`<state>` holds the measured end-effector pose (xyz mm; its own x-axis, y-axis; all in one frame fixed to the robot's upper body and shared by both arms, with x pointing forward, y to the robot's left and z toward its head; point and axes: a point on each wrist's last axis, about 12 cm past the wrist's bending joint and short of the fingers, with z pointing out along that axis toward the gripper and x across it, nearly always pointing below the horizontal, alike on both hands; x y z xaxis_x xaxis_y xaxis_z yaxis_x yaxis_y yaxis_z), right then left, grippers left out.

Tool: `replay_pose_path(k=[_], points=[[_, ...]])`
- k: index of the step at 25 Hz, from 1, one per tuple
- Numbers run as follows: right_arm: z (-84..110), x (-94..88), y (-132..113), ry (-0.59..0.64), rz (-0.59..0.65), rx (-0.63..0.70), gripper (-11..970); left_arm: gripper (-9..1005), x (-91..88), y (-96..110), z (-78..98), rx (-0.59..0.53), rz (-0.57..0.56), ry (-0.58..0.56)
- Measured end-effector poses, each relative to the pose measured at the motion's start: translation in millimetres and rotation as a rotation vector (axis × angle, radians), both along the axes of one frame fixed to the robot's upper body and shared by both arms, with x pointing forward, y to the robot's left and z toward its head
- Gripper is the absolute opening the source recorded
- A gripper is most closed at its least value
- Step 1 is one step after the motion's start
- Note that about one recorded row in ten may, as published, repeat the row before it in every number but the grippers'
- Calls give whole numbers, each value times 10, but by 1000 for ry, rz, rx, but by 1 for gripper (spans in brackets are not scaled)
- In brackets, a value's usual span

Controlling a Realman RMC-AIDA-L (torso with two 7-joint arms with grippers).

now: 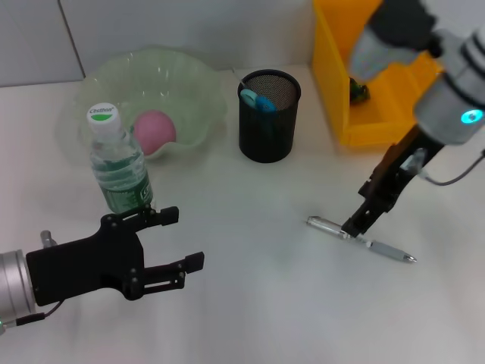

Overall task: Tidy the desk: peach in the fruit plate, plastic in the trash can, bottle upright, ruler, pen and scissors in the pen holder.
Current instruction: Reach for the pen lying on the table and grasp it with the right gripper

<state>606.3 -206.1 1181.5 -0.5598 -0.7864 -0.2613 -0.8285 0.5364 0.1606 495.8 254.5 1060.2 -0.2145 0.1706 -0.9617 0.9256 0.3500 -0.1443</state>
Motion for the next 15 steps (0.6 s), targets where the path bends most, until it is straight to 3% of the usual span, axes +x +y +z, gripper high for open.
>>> replay_pose_path(k=[7, 15], points=[[-220, 37, 247, -21, 35, -103, 798, 835, -11, 0, -20, 2, 6, 5], [-327, 62, 405, -58, 78, -161, 787, 835, -1, -10, -29, 2, 9, 11]])
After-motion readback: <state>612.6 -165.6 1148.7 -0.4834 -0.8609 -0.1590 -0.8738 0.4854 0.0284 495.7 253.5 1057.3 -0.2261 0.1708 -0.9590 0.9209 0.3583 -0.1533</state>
